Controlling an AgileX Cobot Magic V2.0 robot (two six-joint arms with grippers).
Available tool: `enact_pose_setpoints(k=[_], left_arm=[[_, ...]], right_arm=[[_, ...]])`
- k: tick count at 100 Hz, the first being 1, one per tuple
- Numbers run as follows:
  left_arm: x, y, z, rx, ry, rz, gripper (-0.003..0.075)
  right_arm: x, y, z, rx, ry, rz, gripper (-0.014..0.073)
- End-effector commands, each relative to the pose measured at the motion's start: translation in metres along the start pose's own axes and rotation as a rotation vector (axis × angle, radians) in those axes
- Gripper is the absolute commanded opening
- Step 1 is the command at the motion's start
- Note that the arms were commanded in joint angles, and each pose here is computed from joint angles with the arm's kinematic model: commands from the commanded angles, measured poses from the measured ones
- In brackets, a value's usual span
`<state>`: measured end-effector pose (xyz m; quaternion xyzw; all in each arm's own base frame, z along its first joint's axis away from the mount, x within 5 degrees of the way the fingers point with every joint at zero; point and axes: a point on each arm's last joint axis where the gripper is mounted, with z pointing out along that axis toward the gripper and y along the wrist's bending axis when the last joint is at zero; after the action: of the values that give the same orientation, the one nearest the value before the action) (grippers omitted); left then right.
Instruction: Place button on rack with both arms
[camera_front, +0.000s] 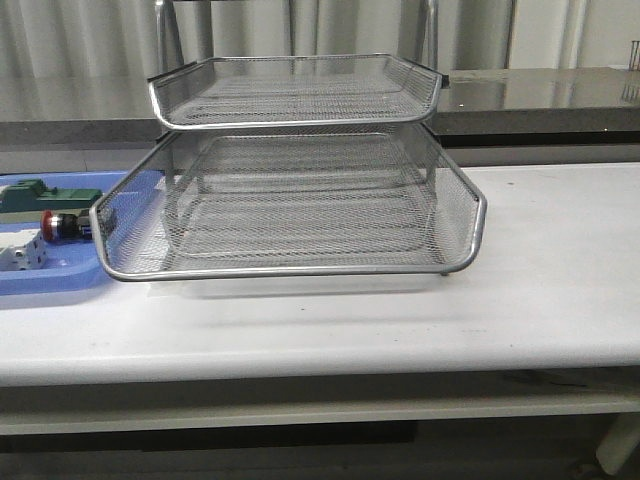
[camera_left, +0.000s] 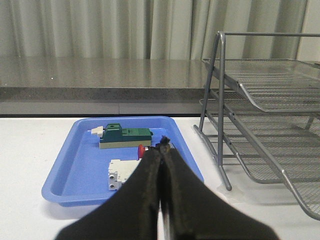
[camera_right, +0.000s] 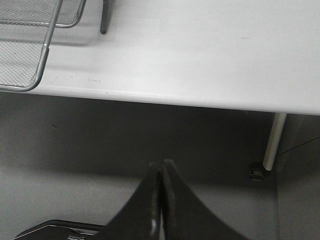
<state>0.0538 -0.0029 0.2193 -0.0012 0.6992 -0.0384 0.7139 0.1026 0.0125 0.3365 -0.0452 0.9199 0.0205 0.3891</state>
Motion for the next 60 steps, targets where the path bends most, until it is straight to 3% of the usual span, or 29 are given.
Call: enact_pose_setpoints(k=[1, 38, 60], left_arm=[[-0.037, -0.003, -0.002, 0.014, -0.08, -0.02, -0.002], [-0.126, -0.008, 0.066, -0.008, 0.285, 0.008, -0.002], [-0.144, -0.003, 0.129, -0.06, 0.551, 0.112, -0.002]], right_arm=[[-0.013, -0.001, -0.009, 0.006, -0.101, -0.006, -0.0067], [-0.013, -0.001, -0.009, 0.006, -0.1, -0.006, -0.0067], [-0.013, -0.001, -0.009, 0.006, -0.1, -0.006, -0.0067]])
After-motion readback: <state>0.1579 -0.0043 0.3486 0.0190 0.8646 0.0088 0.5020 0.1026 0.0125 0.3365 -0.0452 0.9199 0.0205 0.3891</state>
